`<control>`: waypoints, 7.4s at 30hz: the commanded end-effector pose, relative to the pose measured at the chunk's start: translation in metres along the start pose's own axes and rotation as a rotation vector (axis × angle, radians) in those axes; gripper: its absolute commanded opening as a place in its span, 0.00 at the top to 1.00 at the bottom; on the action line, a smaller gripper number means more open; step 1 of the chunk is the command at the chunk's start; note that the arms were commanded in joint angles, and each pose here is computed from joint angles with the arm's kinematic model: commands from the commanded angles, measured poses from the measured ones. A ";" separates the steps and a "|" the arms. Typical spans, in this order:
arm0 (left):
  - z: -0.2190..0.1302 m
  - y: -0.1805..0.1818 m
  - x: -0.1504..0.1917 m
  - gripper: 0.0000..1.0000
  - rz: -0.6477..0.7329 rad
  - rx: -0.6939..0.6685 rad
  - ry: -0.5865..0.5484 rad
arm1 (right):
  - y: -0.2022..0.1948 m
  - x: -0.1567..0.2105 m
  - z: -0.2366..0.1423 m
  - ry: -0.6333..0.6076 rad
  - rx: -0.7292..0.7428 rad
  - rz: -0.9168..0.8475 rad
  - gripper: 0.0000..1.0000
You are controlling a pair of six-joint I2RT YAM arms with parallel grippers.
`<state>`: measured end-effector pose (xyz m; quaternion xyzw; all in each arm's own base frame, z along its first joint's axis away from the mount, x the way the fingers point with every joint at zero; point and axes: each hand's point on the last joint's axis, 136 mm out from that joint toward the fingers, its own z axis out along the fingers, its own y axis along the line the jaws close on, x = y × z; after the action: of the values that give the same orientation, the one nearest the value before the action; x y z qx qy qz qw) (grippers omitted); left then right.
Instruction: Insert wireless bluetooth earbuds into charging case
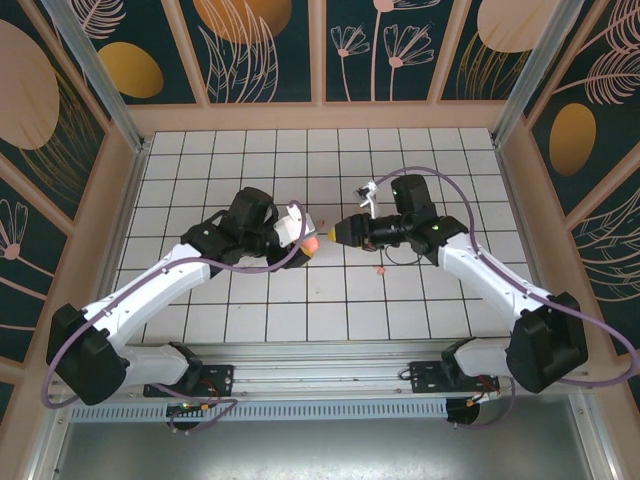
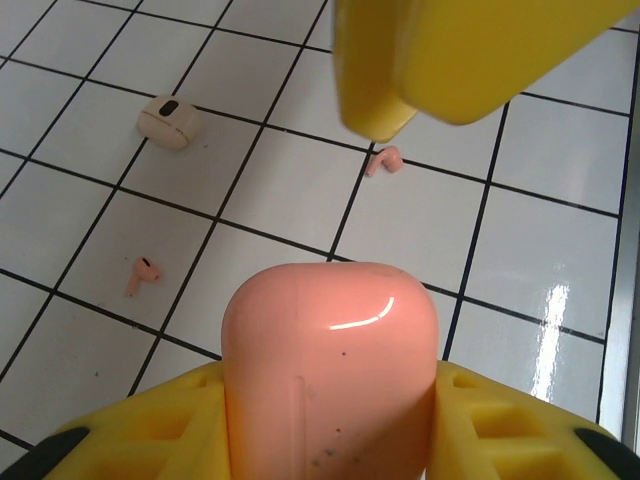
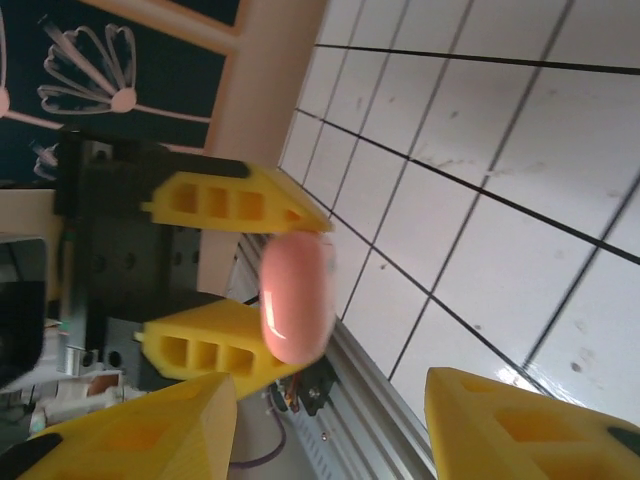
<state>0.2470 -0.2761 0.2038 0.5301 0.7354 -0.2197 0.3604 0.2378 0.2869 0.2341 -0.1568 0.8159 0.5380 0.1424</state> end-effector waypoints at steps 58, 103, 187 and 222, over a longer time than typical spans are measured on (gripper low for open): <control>-0.064 0.030 -0.077 0.16 -0.236 0.021 -0.643 | 0.056 -0.050 -0.054 -0.425 -0.122 -0.545 0.82; -0.096 -0.013 -0.135 0.69 -0.129 0.415 -0.744 | 0.132 -0.032 -0.056 -0.319 -0.400 -0.842 0.82; -0.082 -0.010 -0.122 0.83 -0.054 0.358 -0.567 | 0.104 -0.037 -0.030 0.055 -0.149 -0.747 0.63; -0.080 -0.015 -0.129 0.62 -0.138 0.483 -0.595 | 0.134 -0.039 -0.044 -0.056 -0.290 -0.892 0.86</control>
<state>0.2356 -0.3038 0.3413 0.4529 0.5801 -0.5466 0.3996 0.2223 0.3009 0.3688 -0.4885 0.6025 0.5233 0.3528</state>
